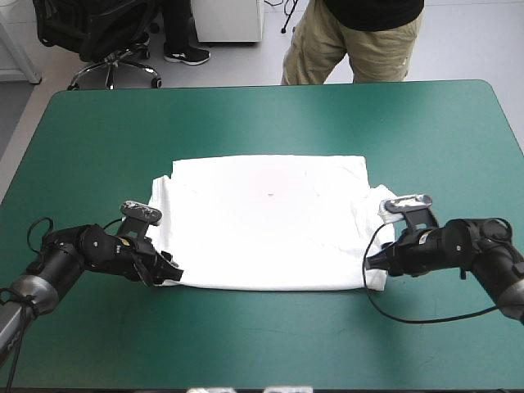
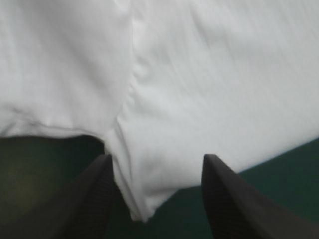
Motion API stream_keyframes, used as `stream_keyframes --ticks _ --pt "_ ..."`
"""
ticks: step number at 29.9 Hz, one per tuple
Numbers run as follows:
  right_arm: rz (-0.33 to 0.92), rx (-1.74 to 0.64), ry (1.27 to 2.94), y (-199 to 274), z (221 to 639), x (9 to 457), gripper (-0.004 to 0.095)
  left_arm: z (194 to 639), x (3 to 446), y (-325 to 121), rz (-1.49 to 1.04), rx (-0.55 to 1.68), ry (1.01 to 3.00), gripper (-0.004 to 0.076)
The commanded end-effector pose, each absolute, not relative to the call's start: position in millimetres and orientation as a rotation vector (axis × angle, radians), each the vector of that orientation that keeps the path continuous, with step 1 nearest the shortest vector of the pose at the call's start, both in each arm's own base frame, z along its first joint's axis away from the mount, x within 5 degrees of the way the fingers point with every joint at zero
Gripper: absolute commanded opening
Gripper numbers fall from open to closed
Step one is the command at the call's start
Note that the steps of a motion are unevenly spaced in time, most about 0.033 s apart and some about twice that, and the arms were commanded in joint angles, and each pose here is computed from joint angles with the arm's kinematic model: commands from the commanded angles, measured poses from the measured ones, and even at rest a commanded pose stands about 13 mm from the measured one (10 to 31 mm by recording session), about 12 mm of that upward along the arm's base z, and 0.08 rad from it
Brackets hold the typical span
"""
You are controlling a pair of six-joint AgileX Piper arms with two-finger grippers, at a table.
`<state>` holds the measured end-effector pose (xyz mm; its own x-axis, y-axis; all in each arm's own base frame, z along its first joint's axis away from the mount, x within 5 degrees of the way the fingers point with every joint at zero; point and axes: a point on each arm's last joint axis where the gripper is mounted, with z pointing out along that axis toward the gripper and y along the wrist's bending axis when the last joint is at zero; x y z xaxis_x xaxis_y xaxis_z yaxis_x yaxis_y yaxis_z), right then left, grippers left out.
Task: Fold the cloth
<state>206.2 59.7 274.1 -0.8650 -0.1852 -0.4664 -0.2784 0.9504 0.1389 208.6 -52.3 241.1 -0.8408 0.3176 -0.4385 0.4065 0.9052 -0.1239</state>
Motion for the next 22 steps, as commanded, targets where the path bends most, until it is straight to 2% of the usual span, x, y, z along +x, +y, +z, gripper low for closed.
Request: stream_keyframes --ticks 1,4,7,10,15,22 --pt "0.122 -0.241 2.402 45.2 334.7 206.2 0.0426 281.5 217.8 -54.4 -0.295 0.473 2.460 0.0403" --pt "-0.011 -0.195 2.346 33.5 359.0 213.6 0.0426 298.4 225.1 -55.0 -0.289 0.447 2.392 0.0403" --pt "-0.029 -0.160 2.360 24.2 361.6 229.0 0.0427 310.5 230.4 -55.5 -0.289 0.419 2.349 0.0403" --pt "0.007 -0.125 2.407 15.0 346.6 252.3 0.0427 314.9 233.3 -55.4 -0.281 0.411 2.322 0.0403" --pt "0.148 -0.056 2.484 1.5 307.5 296.0 0.0427 315.3 233.8 -55.3 -0.279 0.408 2.315 0.0403" --pt "0.188 -0.060 2.584 1.6 268.9 346.5 0.0426 315.5 234.0 -55.3 -0.278 0.407 2.313 0.0403"
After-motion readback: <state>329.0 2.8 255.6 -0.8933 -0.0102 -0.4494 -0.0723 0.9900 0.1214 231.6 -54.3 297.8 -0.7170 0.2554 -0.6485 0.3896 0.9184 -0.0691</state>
